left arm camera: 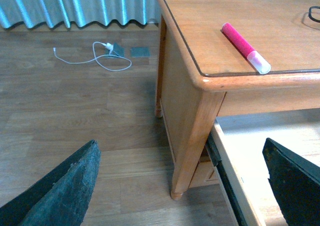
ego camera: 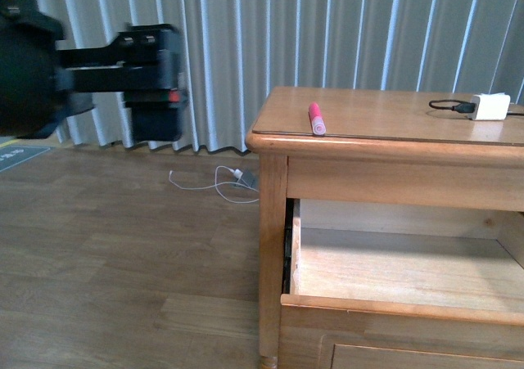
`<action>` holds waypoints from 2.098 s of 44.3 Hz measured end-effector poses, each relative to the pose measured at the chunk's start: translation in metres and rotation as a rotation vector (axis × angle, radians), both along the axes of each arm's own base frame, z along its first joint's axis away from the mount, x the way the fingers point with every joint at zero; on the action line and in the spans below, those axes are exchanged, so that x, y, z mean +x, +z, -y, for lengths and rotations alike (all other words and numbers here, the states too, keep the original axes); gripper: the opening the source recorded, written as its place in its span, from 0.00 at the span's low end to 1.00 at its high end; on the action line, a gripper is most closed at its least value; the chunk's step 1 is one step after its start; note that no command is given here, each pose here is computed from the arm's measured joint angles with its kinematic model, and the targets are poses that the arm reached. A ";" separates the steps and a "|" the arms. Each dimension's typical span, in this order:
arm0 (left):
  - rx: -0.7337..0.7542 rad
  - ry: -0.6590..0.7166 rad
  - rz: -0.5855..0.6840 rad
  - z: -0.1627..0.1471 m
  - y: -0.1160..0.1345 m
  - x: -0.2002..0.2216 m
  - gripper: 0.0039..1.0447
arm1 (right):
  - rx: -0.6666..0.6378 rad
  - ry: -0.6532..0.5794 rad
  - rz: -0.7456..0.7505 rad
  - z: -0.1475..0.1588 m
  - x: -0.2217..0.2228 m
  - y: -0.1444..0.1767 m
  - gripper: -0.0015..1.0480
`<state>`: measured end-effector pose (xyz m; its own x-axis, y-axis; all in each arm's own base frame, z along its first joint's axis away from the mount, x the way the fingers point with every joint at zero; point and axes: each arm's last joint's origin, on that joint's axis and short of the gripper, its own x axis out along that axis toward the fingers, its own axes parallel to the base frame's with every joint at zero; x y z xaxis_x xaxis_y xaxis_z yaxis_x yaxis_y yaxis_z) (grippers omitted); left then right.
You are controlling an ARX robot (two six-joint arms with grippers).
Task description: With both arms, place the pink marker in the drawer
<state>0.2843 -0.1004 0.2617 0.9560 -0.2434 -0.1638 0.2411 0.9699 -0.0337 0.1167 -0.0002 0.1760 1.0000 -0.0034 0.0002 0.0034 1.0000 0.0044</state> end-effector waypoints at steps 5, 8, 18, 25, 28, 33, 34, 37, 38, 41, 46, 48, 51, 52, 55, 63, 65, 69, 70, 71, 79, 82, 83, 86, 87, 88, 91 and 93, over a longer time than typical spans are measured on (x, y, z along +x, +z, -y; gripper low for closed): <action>0.009 -0.015 -0.022 0.018 0.003 0.032 0.94 | 0.000 0.000 0.000 0.000 0.000 0.000 0.92; 0.012 -0.022 -0.035 0.029 0.004 0.050 0.94 | 0.000 0.000 0.000 0.000 0.000 0.000 0.92; -0.016 -0.067 -0.039 0.073 0.012 0.108 0.94 | 0.000 0.000 0.000 0.000 0.000 0.000 0.92; -0.032 -0.094 -0.054 0.104 0.006 0.140 0.94 | 0.000 0.000 0.000 0.000 0.000 0.000 0.92; -0.030 -0.101 -0.066 0.113 0.002 0.148 0.94 | 0.000 0.000 0.000 0.000 0.000 0.000 0.92; -0.022 -0.115 -0.079 0.129 -0.006 0.160 0.94 | 0.000 0.000 0.000 0.000 0.000 0.000 0.92; -0.021 -0.118 -0.081 0.133 -0.007 0.162 0.94 | 0.000 0.000 0.000 0.000 0.000 0.000 0.92; -0.014 -0.125 -0.092 0.142 -0.012 0.166 0.94 | 0.000 0.000 0.000 0.000 0.000 0.000 0.92; -0.013 -0.130 -0.094 0.146 -0.013 0.168 0.94 | 0.000 0.000 0.000 0.000 0.000 0.000 0.92; -0.009 -0.138 -0.098 0.155 -0.016 0.171 0.94 | 0.000 0.000 0.000 0.000 0.000 0.000 0.92; 0.005 -0.123 -0.103 0.162 -0.018 0.175 0.94 | 0.000 0.000 0.000 0.000 0.000 0.000 0.92; 0.011 -0.115 -0.104 0.164 -0.017 0.177 0.94 | 0.000 0.000 0.000 0.000 0.000 0.000 0.92; 0.026 -0.109 -0.108 0.165 -0.017 0.179 0.94 | 0.000 0.000 0.000 0.000 0.000 0.000 0.92; 0.031 -0.107 -0.110 0.165 -0.017 0.180 0.94 | 0.000 0.000 0.000 0.000 0.000 0.000 0.92; 0.047 -0.096 -0.114 0.165 -0.016 0.180 0.92 | 0.000 0.000 0.000 0.000 0.000 0.000 0.92; 0.096 -0.073 -0.135 0.164 -0.015 0.182 0.62 | 0.000 0.000 0.000 0.000 0.000 0.000 0.92; 0.107 -0.065 -0.139 0.164 -0.015 0.183 0.56 | 0.000 0.000 0.000 0.000 0.000 0.000 0.92; 0.122 -0.058 -0.144 0.163 -0.014 0.184 0.44 | 0.000 0.000 0.000 0.000 0.000 0.000 0.92; 0.125 -0.056 -0.145 0.162 -0.014 0.184 0.40 | 0.000 0.000 0.000 0.000 0.000 0.000 0.92; 0.125 -0.054 -0.145 0.162 -0.014 0.185 0.39 | 0.000 0.000 0.000 0.000 0.000 0.000 0.92; 0.143 -0.053 -0.151 0.159 -0.013 0.186 0.14 | 0.000 0.000 0.000 0.000 0.000 0.000 0.92; 0.150 -0.053 -0.150 0.158 -0.013 0.186 0.14 | 0.000 0.000 0.000 0.000 0.000 0.000 0.92; 0.151 -0.052 -0.150 0.157 -0.013 0.187 0.14 | 0.000 0.000 0.000 0.000 0.000 0.000 0.92; 0.152 -0.051 -0.149 0.157 -0.013 0.187 0.14 | 0.000 0.000 0.000 0.000 0.000 0.000 0.92; 0.152 -0.052 -0.149 0.156 -0.013 0.187 0.14 | 0.000 0.000 0.000 0.000 0.000 0.000 0.92; 0.152 -0.055 -0.149 0.156 -0.013 0.187 0.14 | 0.000 0.000 0.000 0.000 0.000 0.000 0.92; 0.150 -0.059 -0.149 0.155 -0.013 0.188 0.14 | 0.000 0.000 0.000 0.000 0.000 0.000 0.92; 0.148 -0.061 -0.147 0.155 -0.013 0.188 0.14 | 0.000 0.000 0.000 0.000 0.000 0.000 0.92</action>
<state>0.4727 -0.2551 0.2485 0.9034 -0.2627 -0.3389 0.3023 0.9507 0.0687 0.1167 -0.0002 0.1760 1.0000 -0.0034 0.0002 0.0034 1.0000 0.0044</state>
